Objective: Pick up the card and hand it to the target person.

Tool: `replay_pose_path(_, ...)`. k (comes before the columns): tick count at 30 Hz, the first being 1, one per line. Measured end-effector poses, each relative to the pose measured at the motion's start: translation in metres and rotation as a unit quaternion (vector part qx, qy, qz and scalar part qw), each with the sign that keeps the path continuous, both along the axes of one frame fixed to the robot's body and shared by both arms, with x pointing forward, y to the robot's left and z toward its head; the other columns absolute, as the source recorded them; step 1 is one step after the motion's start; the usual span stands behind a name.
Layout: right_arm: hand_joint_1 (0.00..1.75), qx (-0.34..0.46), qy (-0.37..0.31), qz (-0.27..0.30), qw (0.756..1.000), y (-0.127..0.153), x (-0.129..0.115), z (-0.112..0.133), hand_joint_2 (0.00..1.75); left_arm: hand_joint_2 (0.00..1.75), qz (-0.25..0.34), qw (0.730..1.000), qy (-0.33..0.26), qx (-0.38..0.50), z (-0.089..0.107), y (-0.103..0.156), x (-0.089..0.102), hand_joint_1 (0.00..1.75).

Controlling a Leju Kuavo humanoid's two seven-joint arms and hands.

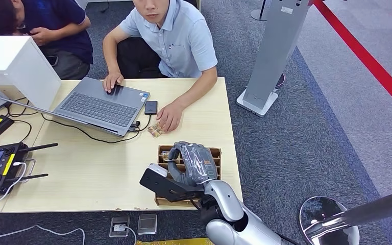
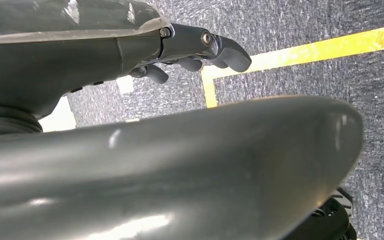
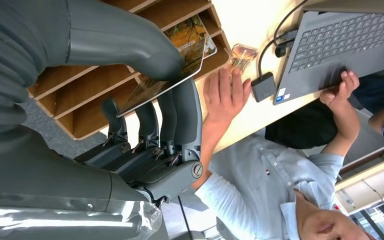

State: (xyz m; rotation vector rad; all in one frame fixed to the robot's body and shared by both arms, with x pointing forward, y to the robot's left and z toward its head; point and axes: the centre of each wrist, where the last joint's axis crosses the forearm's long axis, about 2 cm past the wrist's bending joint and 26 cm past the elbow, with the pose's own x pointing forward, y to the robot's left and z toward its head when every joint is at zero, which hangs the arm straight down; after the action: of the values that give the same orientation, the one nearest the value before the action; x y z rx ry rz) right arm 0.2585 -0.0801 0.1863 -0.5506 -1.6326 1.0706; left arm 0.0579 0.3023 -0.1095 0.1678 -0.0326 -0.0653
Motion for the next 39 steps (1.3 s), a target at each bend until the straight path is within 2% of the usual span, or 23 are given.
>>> replay_pose_path(8,1.29,0.014,-0.016,0.007,1.000,-0.005,-0.002,0.005,1.75,0.00,0.002,1.000,0.000,0.000,0.000,0.000,0.000,0.00)
replay_pose_path(18,1.29,0.045,-0.117,0.041,0.991,-0.007,0.000,0.018,1.75,0.00,-0.006,1.000,-0.004,-0.002,0.000,0.000,0.000,0.00)
replay_pose_path(22,1.29,0.038,-0.148,0.053,0.987,-0.003,0.017,0.027,1.75,0.00,-0.014,1.000,-0.008,-0.003,0.000,0.000,0.001,0.00)
replay_pose_path(27,1.29,0.029,-0.169,0.057,0.983,0.007,0.054,0.034,1.75,0.00,-0.024,1.000,-0.015,-0.006,0.000,0.000,0.002,0.00)
replay_pose_path(33,1.29,-0.007,-0.159,0.045,0.986,0.014,0.092,0.026,1.75,0.00,-0.030,0.999,-0.017,-0.005,0.000,0.000,0.003,0.00)
replay_pose_path(38,1.29,-0.042,-0.143,0.032,0.988,0.017,0.109,0.016,1.75,0.00,-0.031,0.999,-0.017,-0.007,0.000,0.000,0.003,0.00)
replay_pose_path(39,0.97,-0.048,-0.139,0.031,0.989,0.018,0.111,0.014,1.75,0.00,-0.031,0.999,-0.017,-0.008,0.000,0.000,0.003,0.00)
